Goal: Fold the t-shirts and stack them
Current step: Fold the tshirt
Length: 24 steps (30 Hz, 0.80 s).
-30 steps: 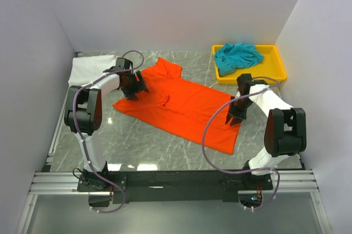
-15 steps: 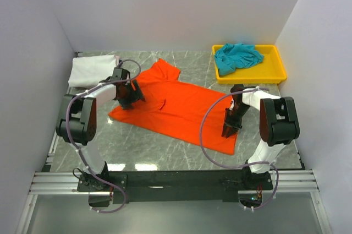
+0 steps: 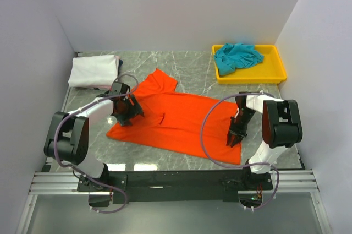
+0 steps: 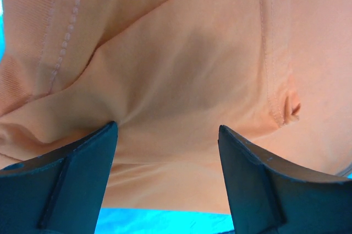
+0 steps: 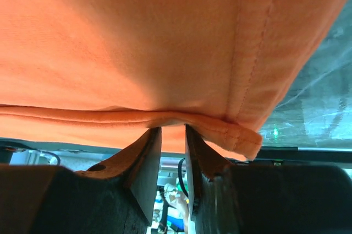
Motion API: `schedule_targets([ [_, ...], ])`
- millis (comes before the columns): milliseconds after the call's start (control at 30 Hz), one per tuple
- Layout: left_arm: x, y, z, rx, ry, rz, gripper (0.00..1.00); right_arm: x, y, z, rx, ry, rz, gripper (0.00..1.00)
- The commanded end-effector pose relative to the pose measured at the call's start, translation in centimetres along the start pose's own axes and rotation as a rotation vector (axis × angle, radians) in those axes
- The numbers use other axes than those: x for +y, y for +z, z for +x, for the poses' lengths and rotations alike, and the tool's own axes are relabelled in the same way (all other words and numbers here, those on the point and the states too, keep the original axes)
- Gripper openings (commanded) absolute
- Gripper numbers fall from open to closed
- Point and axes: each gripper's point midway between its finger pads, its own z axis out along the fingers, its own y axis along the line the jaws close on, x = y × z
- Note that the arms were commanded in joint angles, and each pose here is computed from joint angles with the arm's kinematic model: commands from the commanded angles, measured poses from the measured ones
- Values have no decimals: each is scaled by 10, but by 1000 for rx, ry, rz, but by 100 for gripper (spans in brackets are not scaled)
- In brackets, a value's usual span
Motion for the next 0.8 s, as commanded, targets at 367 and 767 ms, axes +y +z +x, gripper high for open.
schedule_targets([
  [367, -53, -53, -23, -99, 51, 55, 83, 36, -74, -35, -158, -65, -86, 33],
  [767, -61, 23, -33, -10, 145, 54, 83, 35, -26, -47, -86, -62, -72, 33],
])
